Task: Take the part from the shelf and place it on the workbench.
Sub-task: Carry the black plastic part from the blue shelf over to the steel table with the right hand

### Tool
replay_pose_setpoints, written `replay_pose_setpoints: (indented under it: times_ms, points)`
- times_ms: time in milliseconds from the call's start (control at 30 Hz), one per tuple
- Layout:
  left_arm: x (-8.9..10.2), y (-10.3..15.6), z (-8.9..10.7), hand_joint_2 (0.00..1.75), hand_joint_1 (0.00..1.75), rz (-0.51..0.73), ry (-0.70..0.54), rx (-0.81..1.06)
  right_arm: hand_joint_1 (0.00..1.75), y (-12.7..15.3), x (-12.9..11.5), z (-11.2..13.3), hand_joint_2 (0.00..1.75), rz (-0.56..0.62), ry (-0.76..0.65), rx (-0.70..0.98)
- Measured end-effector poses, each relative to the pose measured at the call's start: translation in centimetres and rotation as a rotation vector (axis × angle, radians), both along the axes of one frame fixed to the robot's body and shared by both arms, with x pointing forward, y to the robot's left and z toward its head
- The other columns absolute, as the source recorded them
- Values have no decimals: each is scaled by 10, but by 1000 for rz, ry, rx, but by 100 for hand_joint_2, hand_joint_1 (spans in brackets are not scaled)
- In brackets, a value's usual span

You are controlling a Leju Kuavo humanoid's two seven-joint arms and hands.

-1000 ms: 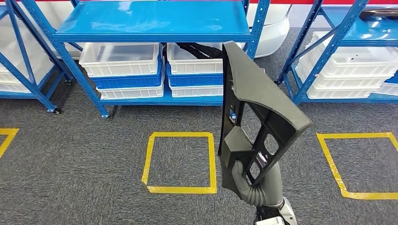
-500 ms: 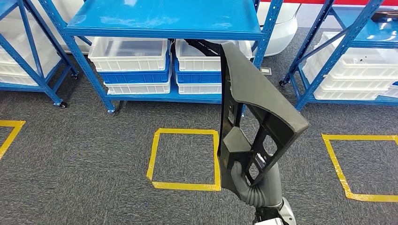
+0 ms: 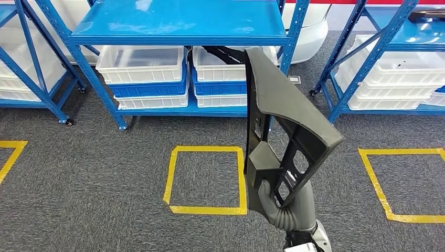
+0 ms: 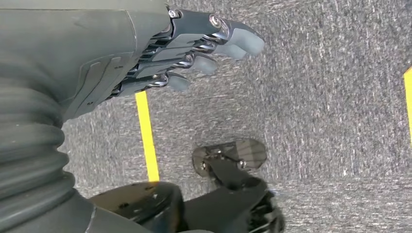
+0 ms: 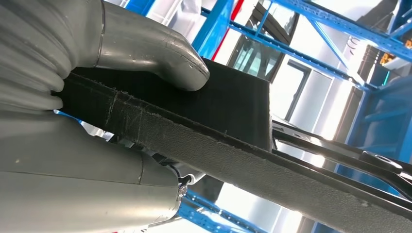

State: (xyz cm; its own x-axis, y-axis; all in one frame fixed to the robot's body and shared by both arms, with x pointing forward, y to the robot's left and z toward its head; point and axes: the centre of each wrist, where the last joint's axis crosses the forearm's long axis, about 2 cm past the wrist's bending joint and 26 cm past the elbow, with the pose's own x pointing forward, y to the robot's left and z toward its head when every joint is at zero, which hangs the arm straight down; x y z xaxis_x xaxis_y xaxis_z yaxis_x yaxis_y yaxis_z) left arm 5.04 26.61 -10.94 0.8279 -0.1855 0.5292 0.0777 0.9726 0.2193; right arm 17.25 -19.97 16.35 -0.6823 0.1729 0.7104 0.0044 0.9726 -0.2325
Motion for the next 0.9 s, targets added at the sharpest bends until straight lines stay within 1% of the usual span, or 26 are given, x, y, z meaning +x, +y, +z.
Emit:
replay_pose_setpoints:
  times_ms: [900]
  points:
    - [3, -1, 0, 175, 0, -11, -1, 1, 175, 0, 0, 0, 175, 7, -1, -18]
